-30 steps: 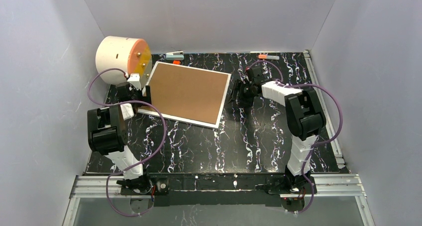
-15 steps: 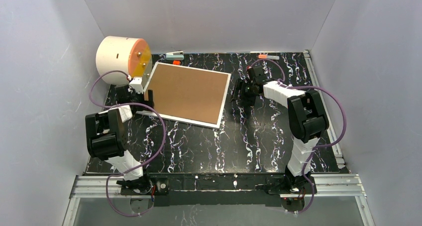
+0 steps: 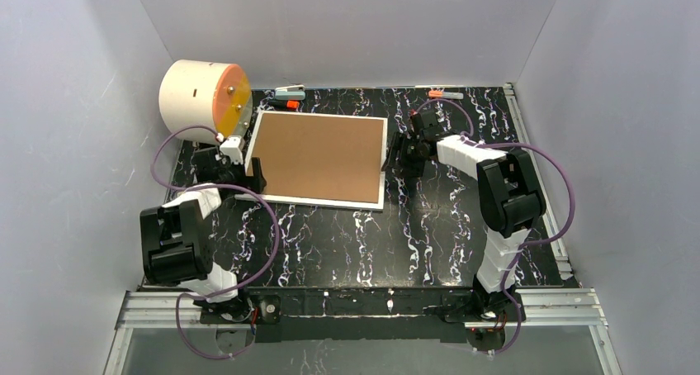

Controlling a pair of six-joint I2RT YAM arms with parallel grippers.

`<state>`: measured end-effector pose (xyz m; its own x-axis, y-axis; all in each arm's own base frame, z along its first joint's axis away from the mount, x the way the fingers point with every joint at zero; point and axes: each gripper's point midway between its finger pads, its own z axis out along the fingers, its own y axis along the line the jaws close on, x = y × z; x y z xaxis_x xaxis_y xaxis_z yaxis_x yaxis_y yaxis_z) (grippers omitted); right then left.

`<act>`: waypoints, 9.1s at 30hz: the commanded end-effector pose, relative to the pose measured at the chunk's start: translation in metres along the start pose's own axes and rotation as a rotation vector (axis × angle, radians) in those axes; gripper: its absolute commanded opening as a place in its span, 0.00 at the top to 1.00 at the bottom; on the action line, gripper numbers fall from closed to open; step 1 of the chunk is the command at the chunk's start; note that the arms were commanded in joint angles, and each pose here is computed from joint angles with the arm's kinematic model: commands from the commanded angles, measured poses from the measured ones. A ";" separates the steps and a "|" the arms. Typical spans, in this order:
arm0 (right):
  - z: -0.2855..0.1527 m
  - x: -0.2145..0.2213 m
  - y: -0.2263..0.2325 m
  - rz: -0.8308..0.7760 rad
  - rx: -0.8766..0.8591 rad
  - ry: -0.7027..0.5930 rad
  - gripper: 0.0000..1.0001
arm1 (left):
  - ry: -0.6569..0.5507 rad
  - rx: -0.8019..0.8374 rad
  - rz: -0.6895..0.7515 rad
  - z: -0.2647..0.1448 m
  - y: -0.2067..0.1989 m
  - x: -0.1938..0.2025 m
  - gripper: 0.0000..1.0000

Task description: Put the photo into the frame

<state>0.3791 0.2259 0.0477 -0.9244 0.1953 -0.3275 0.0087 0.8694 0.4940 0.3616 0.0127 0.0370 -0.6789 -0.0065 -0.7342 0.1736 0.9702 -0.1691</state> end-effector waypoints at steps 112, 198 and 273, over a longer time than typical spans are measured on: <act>0.087 -0.101 0.049 -0.256 0.077 -0.189 0.62 | 0.037 -0.104 -0.083 -0.006 -0.007 0.015 0.07; -0.063 0.060 0.002 0.267 -0.066 0.063 0.17 | -0.045 -0.084 0.092 0.211 -0.108 -0.192 0.05; -0.026 0.048 -0.115 0.454 0.114 0.086 0.24 | 0.453 0.318 -0.212 0.023 -0.205 0.023 0.56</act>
<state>0.3512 0.1286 0.0341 -0.8359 0.5384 -0.1069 0.3982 0.7287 0.5571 0.3419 -0.1841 0.0441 -0.9302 -0.0527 -0.3633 0.1405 0.8632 -0.4849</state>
